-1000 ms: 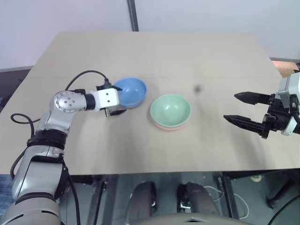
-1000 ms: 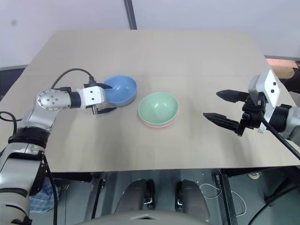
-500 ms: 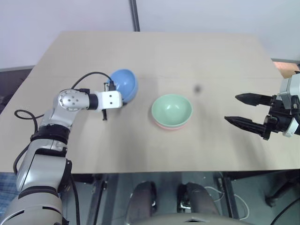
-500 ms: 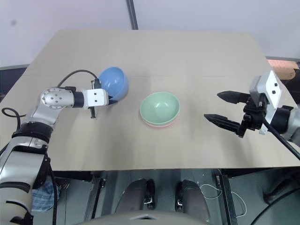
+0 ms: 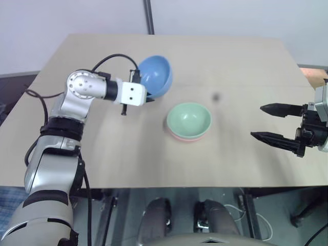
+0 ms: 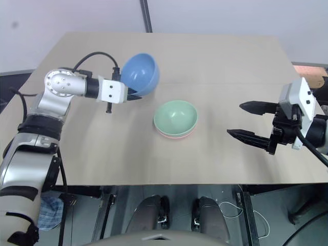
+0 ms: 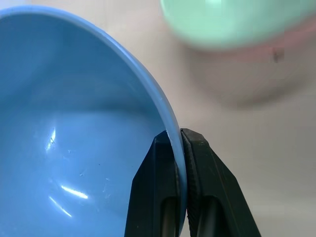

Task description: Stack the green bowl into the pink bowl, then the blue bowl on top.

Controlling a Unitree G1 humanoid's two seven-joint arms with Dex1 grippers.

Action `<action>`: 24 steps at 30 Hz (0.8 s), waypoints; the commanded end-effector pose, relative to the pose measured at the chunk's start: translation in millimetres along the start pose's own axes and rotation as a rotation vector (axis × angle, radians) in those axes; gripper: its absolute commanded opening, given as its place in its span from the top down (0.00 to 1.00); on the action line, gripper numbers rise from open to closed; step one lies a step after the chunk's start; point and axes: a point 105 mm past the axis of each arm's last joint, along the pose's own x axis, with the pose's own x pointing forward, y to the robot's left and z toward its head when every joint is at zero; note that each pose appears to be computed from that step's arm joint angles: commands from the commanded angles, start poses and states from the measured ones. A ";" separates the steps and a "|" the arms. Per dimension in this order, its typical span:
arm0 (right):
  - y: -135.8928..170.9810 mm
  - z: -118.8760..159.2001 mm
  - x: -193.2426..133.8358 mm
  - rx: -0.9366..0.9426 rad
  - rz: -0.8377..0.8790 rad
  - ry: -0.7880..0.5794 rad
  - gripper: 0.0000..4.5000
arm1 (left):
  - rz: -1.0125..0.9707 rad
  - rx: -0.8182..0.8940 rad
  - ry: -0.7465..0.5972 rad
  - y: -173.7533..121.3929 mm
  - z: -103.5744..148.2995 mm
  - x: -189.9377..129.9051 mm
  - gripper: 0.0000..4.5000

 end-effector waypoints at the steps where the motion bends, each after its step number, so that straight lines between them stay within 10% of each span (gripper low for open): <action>1: -0.5 7.7 -3.7 -0.045 -0.012 -0.015 0.00 | 0.003 0.123 -0.068 15.1 27.6 -3.4 0.99; 19: 1.2 9.9 -0.7 -0.050 -0.032 -0.028 0.00 | -0.189 0.445 -0.311 4.0 106.6 19.6 0.99; 24: 0.6 9.1 -0.8 -0.048 -0.041 -0.027 0.00 | -0.216 0.439 -0.307 0.5 104.0 18.4 0.61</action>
